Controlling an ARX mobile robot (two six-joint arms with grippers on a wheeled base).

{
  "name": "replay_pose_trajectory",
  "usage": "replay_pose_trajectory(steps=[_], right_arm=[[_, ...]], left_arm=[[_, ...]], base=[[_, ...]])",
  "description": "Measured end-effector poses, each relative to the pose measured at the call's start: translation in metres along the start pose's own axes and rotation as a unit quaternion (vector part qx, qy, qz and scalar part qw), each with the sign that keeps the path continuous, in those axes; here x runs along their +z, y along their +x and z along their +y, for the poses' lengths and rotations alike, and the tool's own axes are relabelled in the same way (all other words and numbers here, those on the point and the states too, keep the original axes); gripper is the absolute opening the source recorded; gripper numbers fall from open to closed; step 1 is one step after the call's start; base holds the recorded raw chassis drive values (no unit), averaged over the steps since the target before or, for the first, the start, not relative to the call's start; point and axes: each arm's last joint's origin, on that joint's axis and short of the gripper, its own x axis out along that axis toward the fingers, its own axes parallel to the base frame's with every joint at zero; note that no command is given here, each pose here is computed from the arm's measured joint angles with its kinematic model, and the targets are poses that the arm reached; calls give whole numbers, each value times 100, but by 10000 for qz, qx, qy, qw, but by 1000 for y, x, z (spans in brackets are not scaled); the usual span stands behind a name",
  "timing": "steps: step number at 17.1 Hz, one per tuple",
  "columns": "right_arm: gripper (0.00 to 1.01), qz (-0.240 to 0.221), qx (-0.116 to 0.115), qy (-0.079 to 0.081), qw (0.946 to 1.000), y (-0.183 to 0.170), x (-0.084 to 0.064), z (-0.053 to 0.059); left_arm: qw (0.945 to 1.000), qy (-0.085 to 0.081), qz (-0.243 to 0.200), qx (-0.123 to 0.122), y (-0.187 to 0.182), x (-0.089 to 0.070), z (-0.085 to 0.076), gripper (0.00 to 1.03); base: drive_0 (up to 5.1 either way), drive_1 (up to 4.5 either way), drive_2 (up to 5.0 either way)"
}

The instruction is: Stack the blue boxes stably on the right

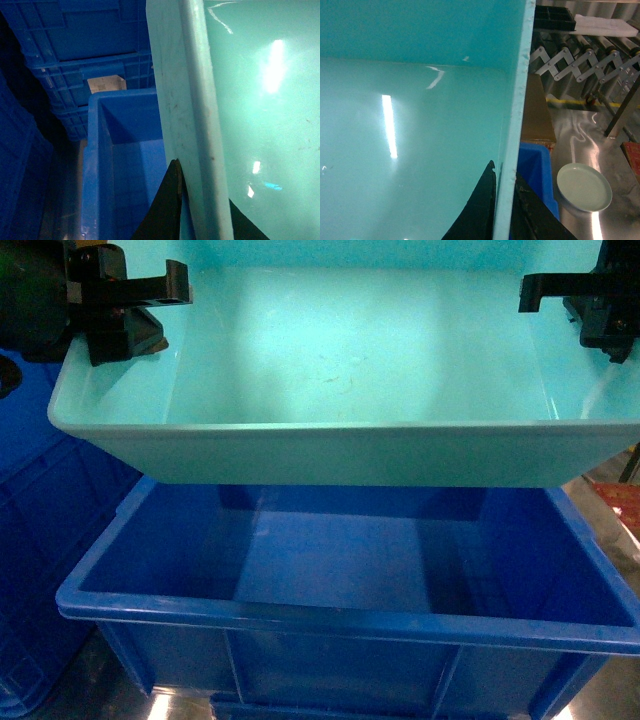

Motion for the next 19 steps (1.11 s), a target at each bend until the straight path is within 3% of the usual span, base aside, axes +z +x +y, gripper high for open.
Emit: replay_pose_trajectory(steps=[10, 12, 15, 19], right_arm=[[7, 11, -17, -3, 10000, 0, 0, 0], [7, 265, -3, -39, 9996, 3, -4, 0], [7, 809, 7, -60, 9967, 37, -9, -2], [7, 1442, 59, 135, 9894, 87, -20, -2]], left_arm=[[10000, 1, 8, 3, 0, 0, -1, 5], [9994, -28, 338, -8, 5, 0, 2, 5], [9959, -70, 893, -114, 36, 2, 10, 5], [9855, -121, 1681, -178, 86, 8, 23, 5]], base=[[0, 0, 0], [0, 0, 0], [0, 0, 0], [0, 0, 0]])
